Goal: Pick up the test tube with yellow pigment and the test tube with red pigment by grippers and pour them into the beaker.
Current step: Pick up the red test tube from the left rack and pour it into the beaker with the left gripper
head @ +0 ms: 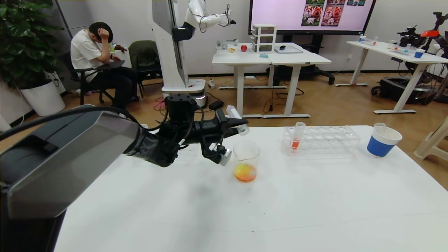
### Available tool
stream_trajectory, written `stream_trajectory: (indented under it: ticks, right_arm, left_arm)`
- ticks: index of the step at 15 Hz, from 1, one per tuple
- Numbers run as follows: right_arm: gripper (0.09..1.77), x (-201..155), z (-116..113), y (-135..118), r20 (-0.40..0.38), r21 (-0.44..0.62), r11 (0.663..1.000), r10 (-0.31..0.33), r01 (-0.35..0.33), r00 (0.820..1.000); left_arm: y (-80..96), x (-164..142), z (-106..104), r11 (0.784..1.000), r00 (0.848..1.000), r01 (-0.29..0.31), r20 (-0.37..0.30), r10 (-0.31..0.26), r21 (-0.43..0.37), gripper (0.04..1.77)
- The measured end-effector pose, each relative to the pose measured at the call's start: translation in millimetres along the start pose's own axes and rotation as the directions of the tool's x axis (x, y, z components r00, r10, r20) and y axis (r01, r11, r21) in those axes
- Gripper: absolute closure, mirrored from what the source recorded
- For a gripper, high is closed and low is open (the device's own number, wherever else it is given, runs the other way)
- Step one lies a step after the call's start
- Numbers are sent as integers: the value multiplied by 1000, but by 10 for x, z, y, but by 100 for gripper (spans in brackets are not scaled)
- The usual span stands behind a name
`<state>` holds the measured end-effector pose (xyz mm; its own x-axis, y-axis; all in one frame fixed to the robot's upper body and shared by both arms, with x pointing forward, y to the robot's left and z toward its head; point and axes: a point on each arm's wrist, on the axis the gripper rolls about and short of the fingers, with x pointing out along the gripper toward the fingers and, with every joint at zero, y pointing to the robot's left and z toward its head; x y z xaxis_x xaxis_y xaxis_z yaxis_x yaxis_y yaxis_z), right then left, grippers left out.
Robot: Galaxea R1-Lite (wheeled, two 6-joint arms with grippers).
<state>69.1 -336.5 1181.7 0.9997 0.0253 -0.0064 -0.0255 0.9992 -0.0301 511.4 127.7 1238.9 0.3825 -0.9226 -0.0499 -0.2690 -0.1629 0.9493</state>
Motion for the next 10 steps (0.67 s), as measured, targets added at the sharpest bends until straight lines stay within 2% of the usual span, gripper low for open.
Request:
stream_trajectory:
  ticks: [3,4,5,6,7,8,9,10]
  right_arm:
    - [12,0,0,0,0,0,1000,0,0,1000]
    - [12,0,0,0,0,0,1000,0,0,1000]
    - [12,0,0,0,0,0,1000,0,0,1000]
    - [12,0,0,0,0,0,1000,0,0,1000]
    - [12,0,0,0,0,0,1000,0,0,1000]
    - [12,0,0,0,0,0,1000,0,0,1000]
    - [12,0,0,0,0,0,1000,0,0,1000]
    - [12,0,0,0,0,0,1000,0,0,1000]
  left_arm:
    - [5,-4,6,1000,1000,-1,5,1,-24,131]
    - [9,-3,4,998,1000,-3,5,3,-70,131]
    - [20,-6,-7,987,1000,-10,-2,10,-158,131]
    - [33,-9,-23,966,1000,-24,-24,18,-259,131]
    - [88,-18,-60,937,995,-77,-90,49,-340,131]
    - [177,-40,-111,890,975,-181,-196,106,-418,131]
    - [247,-63,-146,813,940,-295,-306,152,-501,131]
    - [294,-73,-162,702,881,-424,-441,172,-573,131]
